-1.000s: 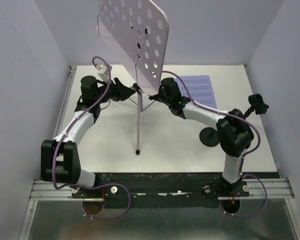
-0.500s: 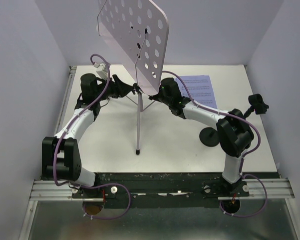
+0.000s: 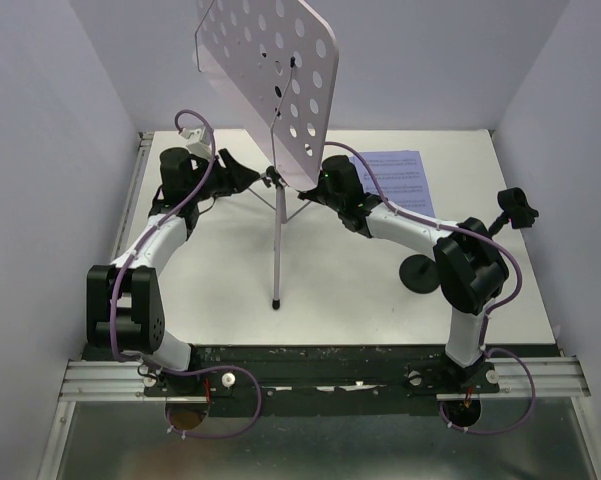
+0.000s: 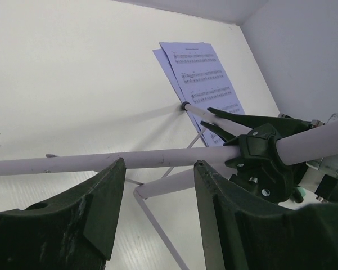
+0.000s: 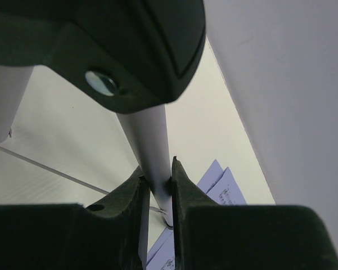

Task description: Pack up the instrument practice props

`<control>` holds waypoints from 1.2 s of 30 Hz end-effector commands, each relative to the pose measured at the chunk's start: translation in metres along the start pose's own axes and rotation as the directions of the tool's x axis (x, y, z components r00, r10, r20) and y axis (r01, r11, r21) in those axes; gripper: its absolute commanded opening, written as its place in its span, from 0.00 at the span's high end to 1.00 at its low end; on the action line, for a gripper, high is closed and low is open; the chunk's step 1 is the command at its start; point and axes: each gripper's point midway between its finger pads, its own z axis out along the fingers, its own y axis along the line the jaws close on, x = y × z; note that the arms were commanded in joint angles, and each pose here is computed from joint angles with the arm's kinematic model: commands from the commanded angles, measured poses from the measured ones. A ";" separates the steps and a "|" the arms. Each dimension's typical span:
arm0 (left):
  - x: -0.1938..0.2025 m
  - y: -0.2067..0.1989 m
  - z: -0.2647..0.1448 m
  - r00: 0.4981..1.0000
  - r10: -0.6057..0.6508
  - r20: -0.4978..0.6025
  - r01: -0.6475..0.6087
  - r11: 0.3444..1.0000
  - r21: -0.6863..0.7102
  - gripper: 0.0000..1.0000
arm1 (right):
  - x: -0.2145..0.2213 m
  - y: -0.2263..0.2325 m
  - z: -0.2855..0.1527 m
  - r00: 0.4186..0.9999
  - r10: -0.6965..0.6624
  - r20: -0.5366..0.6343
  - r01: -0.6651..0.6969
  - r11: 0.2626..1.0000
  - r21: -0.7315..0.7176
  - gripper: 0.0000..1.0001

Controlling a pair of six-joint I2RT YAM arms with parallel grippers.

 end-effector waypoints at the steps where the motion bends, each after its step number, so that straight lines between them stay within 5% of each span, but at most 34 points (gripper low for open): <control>1: 0.005 0.000 0.001 1.000 -0.030 0.001 0.030 0.999 0.013 0.39 | 0.079 0.123 -0.018 0.963 0.023 -0.269 -0.123 0.925 -0.360 1.00; 14: 0.022 -0.004 -0.010 0.999 -0.036 -0.010 0.036 0.999 0.026 0.39 | 0.079 0.123 -0.018 0.964 0.016 -0.265 -0.115 0.925 -0.362 1.00; 24: 0.012 -0.041 -0.018 0.985 0.170 -0.013 -0.164 0.966 0.201 0.38 | 0.079 0.124 -0.017 0.965 0.007 -0.262 -0.107 0.923 -0.370 1.00; 36: 0.019 -0.050 -0.022 0.981 0.192 -0.032 -0.179 0.956 0.232 0.38 | 0.079 0.126 -0.019 0.965 0.001 -0.262 -0.102 0.922 -0.374 1.00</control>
